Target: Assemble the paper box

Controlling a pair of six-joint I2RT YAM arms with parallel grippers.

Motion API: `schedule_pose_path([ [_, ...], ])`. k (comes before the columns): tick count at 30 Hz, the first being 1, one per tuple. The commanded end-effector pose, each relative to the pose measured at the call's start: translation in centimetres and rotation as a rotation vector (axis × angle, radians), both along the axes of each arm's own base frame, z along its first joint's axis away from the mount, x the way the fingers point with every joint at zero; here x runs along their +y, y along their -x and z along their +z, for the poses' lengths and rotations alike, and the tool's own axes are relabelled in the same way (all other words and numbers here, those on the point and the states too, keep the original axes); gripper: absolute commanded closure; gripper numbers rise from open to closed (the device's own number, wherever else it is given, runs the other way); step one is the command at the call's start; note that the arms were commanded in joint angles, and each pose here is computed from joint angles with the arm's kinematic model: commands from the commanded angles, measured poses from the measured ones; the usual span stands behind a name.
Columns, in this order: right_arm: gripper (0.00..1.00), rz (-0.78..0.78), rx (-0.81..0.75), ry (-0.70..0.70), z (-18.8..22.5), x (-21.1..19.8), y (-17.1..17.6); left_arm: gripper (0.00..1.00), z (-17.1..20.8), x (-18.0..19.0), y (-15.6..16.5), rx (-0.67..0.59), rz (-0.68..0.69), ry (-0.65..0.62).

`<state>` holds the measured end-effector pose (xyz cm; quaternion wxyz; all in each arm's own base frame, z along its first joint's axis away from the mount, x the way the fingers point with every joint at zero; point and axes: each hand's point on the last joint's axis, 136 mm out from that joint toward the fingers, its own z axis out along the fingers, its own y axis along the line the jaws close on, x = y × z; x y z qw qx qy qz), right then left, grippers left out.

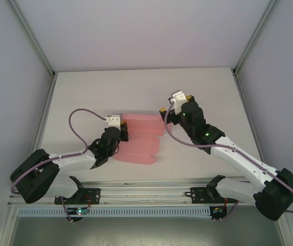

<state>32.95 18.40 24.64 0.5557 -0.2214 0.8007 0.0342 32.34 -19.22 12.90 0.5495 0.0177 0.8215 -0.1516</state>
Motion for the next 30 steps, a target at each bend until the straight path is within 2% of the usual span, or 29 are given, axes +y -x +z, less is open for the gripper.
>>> schedule_pose_path([
  [1, 0.02, 0.087, 0.053, -0.047, -0.9, 1.5, 1.0, 1.0, -0.3, 0.7, 0.0, 0.026, 0.042, 0.001],
  [7, 0.02, 0.175, 0.111, -0.032, -3.0, 2.7, 1.9, 1.0, -0.5, 1.0, -0.2, 0.04, 0.073, 0.007],
  [14, 0.02, 0.189, 0.222, 0.052, -6.3, 3.4, 2.0, 1.0, 0.5, 0.4, -0.1, 0.019, 0.046, 0.054],
  [21, 0.02, 0.398, 0.266, 0.044, -7.3, 7.1, 4.5, 1.0, 1.3, 0.1, -0.1, 0.008, 0.043, 0.114],
  [27, 0.05, 0.263, 0.114, 0.167, -3.7, 4.8, 2.9, 1.0, 1.0, 0.2, -0.2, 0.033, 0.026, 0.005],
  [30, 0.04, 0.318, 0.067, 0.231, -1.5, 4.4, 3.2, 1.0, 0.3, 0.4, 0.3, 0.063, 0.007, -0.06],
])
